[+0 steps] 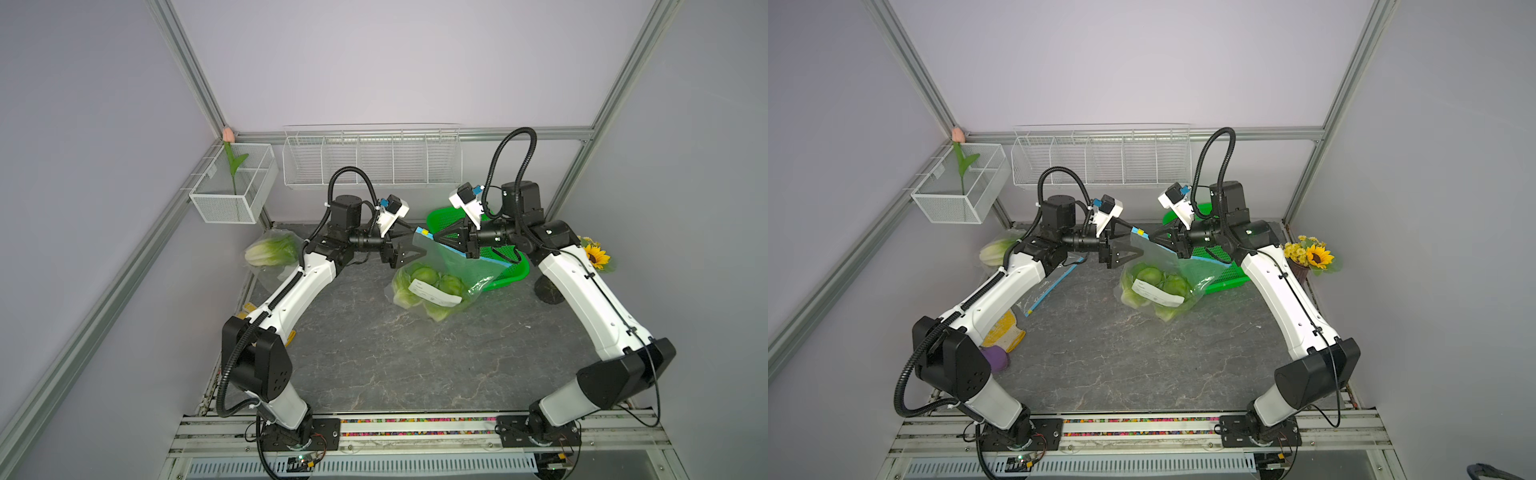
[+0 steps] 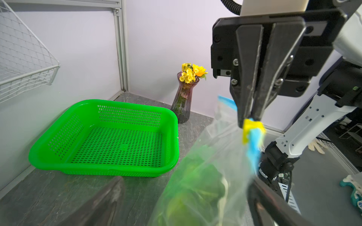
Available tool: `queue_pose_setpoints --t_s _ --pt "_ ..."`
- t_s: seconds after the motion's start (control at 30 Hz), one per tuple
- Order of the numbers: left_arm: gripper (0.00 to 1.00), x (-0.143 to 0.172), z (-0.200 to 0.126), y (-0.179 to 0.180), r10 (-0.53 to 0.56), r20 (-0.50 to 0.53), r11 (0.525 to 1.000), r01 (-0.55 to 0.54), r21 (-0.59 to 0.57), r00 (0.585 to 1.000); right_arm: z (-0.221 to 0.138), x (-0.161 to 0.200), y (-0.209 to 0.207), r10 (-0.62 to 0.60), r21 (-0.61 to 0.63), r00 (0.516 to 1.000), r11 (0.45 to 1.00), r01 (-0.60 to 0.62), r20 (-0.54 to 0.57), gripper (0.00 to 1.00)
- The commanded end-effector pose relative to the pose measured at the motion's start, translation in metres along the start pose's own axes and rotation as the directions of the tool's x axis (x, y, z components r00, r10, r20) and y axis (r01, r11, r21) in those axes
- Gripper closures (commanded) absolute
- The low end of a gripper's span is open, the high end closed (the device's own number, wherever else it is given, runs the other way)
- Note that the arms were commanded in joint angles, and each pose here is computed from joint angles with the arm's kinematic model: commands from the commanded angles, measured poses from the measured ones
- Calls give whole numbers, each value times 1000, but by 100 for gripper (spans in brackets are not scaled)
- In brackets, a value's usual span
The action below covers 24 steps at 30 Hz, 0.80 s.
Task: Open the zip-top bag and take out the chinese cabbages
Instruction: Adjust the zipper food storage bag at the center of the board.
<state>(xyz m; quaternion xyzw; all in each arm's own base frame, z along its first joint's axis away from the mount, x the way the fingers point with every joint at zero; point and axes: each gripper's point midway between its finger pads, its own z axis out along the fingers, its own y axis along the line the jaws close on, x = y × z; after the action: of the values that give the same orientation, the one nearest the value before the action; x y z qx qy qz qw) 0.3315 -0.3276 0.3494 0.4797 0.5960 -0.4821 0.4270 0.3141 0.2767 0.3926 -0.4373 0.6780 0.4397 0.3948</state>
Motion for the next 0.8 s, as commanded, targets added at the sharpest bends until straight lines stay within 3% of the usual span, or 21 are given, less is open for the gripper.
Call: queue_pose_setpoints --t_s 0.0,0.47,0.77 --pt "11 -17 -3 -13 51 28 996 -53 69 998 -8 -10 21 -59 -82 998 995 61 23 93" --pt "80 -7 9 -37 27 4 985 -27 171 1000 2 6 8 -24 -38 999 999 22 -34 93" --pt "84 -8 6 -41 28 -2 984 -28 174 1000 7 13 4 -8 -29 998 1000 6 -58 93"
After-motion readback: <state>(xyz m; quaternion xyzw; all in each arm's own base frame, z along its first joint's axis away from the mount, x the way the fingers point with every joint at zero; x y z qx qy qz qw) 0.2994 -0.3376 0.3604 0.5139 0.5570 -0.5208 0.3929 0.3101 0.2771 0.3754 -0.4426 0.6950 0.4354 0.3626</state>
